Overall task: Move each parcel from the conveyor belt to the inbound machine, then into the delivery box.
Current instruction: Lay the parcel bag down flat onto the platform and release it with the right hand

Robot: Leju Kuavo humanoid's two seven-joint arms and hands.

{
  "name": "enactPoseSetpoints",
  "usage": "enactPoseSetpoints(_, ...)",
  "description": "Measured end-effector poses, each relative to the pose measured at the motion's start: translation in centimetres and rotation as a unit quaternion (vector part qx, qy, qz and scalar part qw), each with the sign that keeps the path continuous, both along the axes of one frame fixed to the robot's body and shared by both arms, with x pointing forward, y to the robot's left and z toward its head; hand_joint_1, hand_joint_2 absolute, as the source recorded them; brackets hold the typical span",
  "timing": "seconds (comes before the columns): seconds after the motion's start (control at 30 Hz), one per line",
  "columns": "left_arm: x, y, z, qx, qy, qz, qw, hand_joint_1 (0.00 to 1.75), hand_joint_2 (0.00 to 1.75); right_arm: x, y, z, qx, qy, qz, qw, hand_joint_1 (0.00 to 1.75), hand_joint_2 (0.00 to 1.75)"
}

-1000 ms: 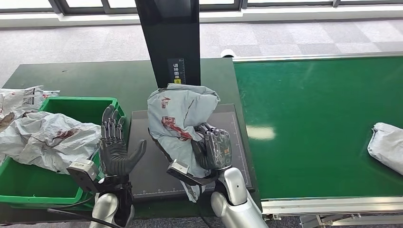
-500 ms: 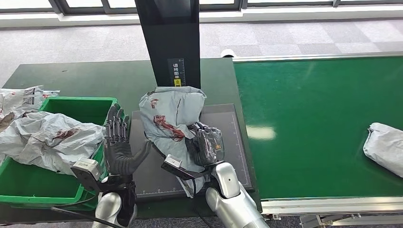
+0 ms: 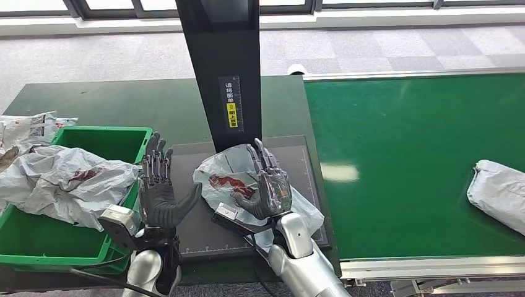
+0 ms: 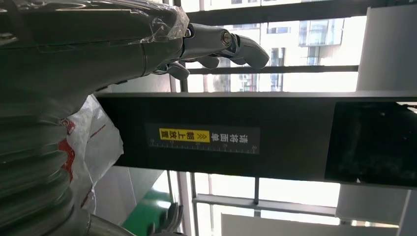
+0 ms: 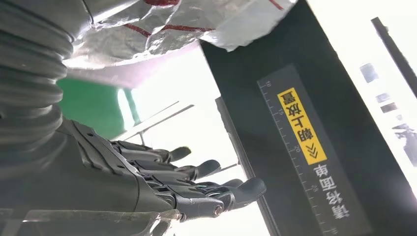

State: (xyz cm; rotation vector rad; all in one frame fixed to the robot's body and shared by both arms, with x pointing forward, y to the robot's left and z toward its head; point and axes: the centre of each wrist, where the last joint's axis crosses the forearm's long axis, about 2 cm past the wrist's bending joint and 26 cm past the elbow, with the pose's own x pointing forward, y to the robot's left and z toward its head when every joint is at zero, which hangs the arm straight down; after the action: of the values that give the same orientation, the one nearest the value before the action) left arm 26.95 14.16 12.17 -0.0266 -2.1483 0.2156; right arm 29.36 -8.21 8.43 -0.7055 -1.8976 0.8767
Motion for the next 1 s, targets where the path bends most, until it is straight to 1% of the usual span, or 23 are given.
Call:
enactPoseSetpoints(0.13,-0.1,0.2,0.0,0.003,0.001,0.020,1.000,0.00,1.75,0.1,-0.6,-0.3,0.038,-0.003,0.008,0.999,0.00,1.75)
enactPoseSetpoints(0.27,-0.2,0.2,0.1,0.004,0.000,0.024,1.000,0.00,1.75,0.0,-1.1,-0.5,0.029,-0.008,0.002,1.000,0.00,1.75)
enactPoseSetpoints(0.37,-0.3,0.1,0.1,0.011,-0.002,0.025,1.000,0.00,1.75,-0.1,-1.5,-0.2,0.035,-0.026,0.000,0.999,0.00,1.75)
enactPoseSetpoints(0.43,-0.3,0.0,0.1,0.016,-0.002,0.028,0.999,0.00,1.75,-0.1,-1.8,0.3,0.053,-0.045,-0.003,0.998,0.00,1.75)
enactPoseSetpoints(0.53,-0.4,-0.2,-0.3,0.036,0.007,0.037,0.999,0.00,1.75,0.0,-3.5,2.0,0.118,-0.106,-0.024,0.987,0.00,1.75)
enactPoseSetpoints(0.67,-0.5,-0.7,-1.8,0.070,0.039,0.025,0.996,0.00,1.75,0.1,-6.8,5.2,0.198,-0.210,-0.064,0.955,0.00,1.75)
enactPoseSetpoints(0.73,-0.6,-1.0,-2.4,0.082,0.054,0.016,0.995,0.00,1.75,-0.1,-8.0,6.5,0.217,-0.246,-0.079,0.941,0.00,1.75)
enactPoseSetpoints(0.87,-0.7,-1.6,-3.6,0.117,0.085,0.000,0.989,0.00,1.75,-0.7,-9.5,8.6,0.236,-0.293,-0.100,0.921,0.00,1.75)
enactPoseSetpoints(1.0,-0.1,-2.7,-4.8,0.157,0.122,-0.010,0.980,0.00,1.75,-1.2,-10.4,10.5,0.252,-0.332,-0.108,0.903,0.00,1.75)
